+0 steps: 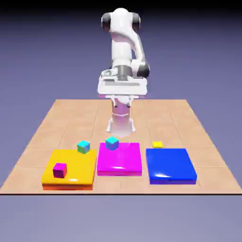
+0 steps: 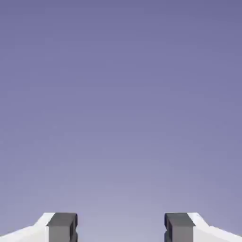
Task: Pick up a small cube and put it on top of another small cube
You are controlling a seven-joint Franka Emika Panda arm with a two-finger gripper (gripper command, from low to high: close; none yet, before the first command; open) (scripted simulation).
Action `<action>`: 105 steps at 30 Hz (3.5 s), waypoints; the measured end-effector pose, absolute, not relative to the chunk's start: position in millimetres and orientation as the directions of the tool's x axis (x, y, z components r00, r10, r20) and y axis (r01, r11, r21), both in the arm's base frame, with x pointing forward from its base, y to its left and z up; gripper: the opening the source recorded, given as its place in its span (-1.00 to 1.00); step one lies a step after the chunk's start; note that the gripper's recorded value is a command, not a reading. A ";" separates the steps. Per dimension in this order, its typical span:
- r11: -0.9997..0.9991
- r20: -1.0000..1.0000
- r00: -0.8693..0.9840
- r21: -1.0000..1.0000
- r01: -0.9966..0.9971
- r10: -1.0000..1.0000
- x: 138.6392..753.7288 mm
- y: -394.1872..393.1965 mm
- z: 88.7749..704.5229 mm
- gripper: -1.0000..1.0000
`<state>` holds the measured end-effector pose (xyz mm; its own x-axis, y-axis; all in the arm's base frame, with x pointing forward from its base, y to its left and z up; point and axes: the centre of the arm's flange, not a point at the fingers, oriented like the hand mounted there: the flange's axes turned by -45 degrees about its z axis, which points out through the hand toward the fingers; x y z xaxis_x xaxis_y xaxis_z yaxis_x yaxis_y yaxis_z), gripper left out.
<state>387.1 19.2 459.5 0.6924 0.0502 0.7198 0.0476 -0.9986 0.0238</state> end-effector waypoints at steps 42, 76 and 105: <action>-0.995 0.778 0.628 -0.062 0.080 0.002 176.5 299.3 284.1 0.00; -1.000 0.858 0.514 -0.006 -0.003 -0.006 121.3 210.6 102.4 0.00; -0.875 0.724 0.563 -0.116 -0.470 -0.398 142.2 244.9 138.9 -1.00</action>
<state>142.2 244.9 138.9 0.5632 -0.3981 0.7241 -0.4698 -0.8751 -0.1157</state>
